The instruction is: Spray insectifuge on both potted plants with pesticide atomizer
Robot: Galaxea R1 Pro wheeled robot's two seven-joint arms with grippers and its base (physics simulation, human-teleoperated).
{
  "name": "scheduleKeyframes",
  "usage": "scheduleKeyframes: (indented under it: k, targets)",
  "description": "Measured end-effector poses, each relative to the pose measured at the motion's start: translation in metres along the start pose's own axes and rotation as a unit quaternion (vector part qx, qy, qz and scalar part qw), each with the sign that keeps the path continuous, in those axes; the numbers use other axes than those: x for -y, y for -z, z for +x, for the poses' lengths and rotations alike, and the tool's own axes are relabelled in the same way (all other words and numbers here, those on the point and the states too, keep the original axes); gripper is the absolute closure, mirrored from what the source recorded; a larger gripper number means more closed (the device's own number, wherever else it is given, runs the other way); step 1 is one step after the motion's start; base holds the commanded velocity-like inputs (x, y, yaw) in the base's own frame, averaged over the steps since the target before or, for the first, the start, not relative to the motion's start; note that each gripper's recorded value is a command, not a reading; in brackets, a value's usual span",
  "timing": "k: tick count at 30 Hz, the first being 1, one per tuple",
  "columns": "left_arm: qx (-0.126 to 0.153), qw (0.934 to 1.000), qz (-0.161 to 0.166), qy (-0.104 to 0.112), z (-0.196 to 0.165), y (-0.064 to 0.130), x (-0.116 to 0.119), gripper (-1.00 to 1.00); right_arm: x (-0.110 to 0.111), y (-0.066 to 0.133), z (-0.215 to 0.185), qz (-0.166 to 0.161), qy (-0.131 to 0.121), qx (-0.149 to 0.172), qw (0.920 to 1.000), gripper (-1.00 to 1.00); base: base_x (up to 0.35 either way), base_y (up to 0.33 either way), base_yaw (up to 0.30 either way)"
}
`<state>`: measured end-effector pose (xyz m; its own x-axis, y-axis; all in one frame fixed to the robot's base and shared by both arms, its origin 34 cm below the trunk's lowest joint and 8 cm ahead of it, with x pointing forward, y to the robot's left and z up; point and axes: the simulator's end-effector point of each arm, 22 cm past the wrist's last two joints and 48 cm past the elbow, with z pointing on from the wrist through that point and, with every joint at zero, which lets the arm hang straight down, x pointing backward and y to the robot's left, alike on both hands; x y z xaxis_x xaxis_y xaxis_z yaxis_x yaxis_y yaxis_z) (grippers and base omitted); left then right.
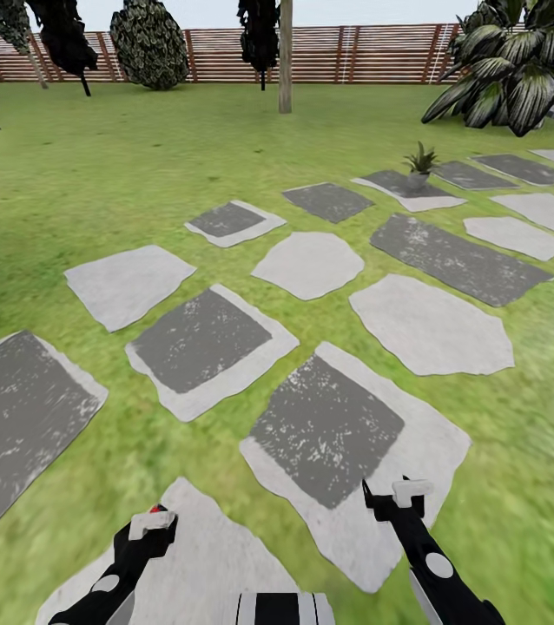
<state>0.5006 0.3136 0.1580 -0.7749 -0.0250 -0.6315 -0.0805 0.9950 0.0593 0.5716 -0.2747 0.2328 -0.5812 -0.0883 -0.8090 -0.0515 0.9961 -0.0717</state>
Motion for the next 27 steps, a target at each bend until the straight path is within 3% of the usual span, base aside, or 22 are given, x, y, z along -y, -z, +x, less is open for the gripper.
scheduleKeyframes:
  k: [17, 27]
  targets:
    - [0.001, 1.0000, 0.000, 0.000, -0.001, 0.000, -0.001, -1.00, 0.000, 0.000, 0.000, 0.000, 0.000, 0.000, 1.0000, -1.00, 0.012, 0.000, 0.000]
    - [-0.022, 0.9998, -0.002, -0.003, 0.025, -0.005, -0.003, -1.00, -0.002, -0.003, 0.025, -0.002, 0.000, -0.022, 0.9998, -1.00, 0.000, 0.000, 0.000]
